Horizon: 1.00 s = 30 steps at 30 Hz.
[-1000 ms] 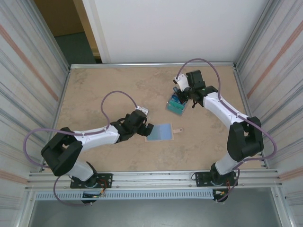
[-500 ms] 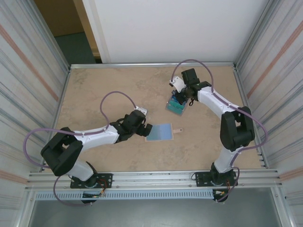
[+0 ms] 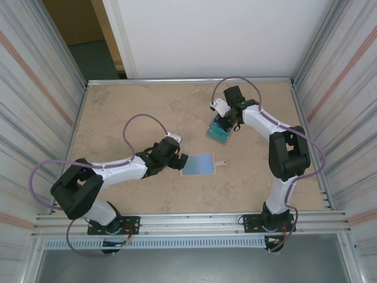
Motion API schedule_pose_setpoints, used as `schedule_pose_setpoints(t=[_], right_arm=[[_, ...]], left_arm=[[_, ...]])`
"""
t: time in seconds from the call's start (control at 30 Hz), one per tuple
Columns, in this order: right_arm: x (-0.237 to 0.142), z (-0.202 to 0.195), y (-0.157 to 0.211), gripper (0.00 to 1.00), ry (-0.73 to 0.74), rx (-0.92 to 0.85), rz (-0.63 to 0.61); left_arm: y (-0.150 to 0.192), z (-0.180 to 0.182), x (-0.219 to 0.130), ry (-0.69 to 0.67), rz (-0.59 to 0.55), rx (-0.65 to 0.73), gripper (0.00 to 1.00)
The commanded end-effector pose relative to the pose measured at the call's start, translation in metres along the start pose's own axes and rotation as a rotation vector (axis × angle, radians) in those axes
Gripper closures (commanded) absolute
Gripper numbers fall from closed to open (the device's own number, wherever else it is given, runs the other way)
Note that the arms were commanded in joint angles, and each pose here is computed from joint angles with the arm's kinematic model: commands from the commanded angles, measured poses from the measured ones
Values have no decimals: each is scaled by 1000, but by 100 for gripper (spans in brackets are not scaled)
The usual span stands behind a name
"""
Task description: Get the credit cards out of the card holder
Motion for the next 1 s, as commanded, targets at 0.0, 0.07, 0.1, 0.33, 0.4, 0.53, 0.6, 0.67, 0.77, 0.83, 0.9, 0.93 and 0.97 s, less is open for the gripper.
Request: schedule_pose_setpoints(t=[0.0,0.07,0.1,0.33,0.4,0.53,0.6,0.67,0.77,0.83,0.9,0.93,0.97], right_arm=[[2,-5,3,100,12,-26,40],[4,-4,4,100,6,-27,48],[4,-4,5,100,2,-27,50],[4,-6,2,81,7,-9,41],[2,-7,0,78,13,-3,32],[-5,-11,-4,78,40,14,10],[-13,-12,-8,78,51,31,-16],[-20,-13,-11,78,63,54,-40],[-35,-14,-16,77,74,112,-81],[-46,-10,-18,75,64,157,-118],[-56,-2,-19,74,30,208,-155],[-62,4,-19,74,12,231,-176],[-66,9,-18,73,3,258,-193]], left_arm=[[-4,6,-7,-5,-28,-19,1],[-5,6,-8,-4,-31,-20,1],[-5,6,-8,-5,-32,-21,1],[-7,8,-11,-13,-43,-24,1],[-8,9,-12,-16,-46,-26,1],[-10,11,-14,-20,-52,-28,1],[-10,13,-14,-26,-55,-34,1],[-11,15,-15,-34,-59,-43,1],[-11,20,-17,-52,-68,-67,1],[-11,24,-19,-68,-78,-95,1],[-10,31,-21,-85,-88,-131,1],[-10,35,-23,-96,-94,-150,1],[-10,39,-24,-109,-102,-169,1]])
Point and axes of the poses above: each hand's point on the last joint's axis, 136 mm out from that joint toward the fingers, its own x axis out along the fingers, its own z axis along the line the jaws close on, y = z × x, the point moved 4 cm from there along -x, back along the fingers, and after that the axes turned 5 degrees about x, right-handed, at the moved point
